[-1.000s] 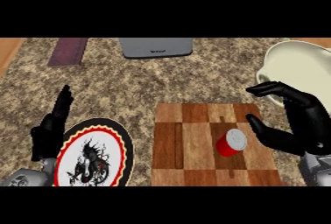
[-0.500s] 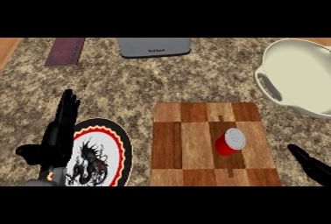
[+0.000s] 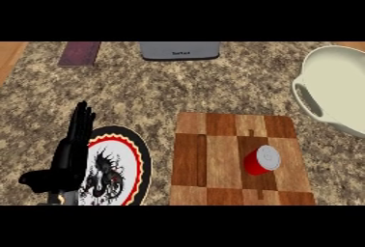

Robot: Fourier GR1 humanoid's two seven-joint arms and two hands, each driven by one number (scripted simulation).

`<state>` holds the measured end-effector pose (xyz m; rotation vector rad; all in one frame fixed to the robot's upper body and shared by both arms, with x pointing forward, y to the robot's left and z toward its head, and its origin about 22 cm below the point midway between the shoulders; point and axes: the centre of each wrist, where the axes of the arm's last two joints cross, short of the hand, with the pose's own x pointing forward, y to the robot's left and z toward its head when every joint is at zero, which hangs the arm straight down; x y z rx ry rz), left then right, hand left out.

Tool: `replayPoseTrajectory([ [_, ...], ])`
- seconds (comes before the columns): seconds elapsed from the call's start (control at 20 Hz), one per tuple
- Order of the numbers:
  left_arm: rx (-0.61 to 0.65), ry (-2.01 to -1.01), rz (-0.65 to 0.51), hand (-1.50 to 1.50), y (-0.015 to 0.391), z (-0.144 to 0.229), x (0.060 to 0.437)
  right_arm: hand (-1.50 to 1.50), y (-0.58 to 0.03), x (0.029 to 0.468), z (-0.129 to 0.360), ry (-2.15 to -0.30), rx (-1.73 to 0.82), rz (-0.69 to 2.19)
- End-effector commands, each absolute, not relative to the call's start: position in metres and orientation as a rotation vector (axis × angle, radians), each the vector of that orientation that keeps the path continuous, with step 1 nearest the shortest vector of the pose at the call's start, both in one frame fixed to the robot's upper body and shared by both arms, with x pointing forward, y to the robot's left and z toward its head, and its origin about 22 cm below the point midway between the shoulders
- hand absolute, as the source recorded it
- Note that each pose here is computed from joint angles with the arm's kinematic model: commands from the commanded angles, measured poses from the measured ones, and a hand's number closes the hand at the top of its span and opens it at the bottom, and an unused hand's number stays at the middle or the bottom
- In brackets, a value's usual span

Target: Pick the can from the cutting board and place it in the pot

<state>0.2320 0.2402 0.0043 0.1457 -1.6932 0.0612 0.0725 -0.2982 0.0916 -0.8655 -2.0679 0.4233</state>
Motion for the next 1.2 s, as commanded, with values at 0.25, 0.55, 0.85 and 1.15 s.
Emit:
replayPoseTrajectory([
  [0.25, 0.092, -1.722, 0.012, 0.0, 0.227, 0.009, 0.236, -1.5, -0.277, 0.044, 0.11, -1.592, -0.942, 0.707],
  [0.55, 0.102, -1.707, 0.021, 0.0, 0.242, -0.002, 0.241, -1.5, -0.261, 0.067, 0.117, -1.509, -0.942, 0.687],
  [0.85, 0.088, -1.711, 0.015, 0.0, 0.22, 0.006, 0.241, -1.5, -0.236, 0.101, 0.088, -1.353, -0.961, 0.75],
  [1.15, 0.089, -1.696, 0.047, 0.0, 0.218, -0.002, 0.25, -1.5, -0.198, 0.118, 0.075, -1.301, -0.891, 0.789],
])
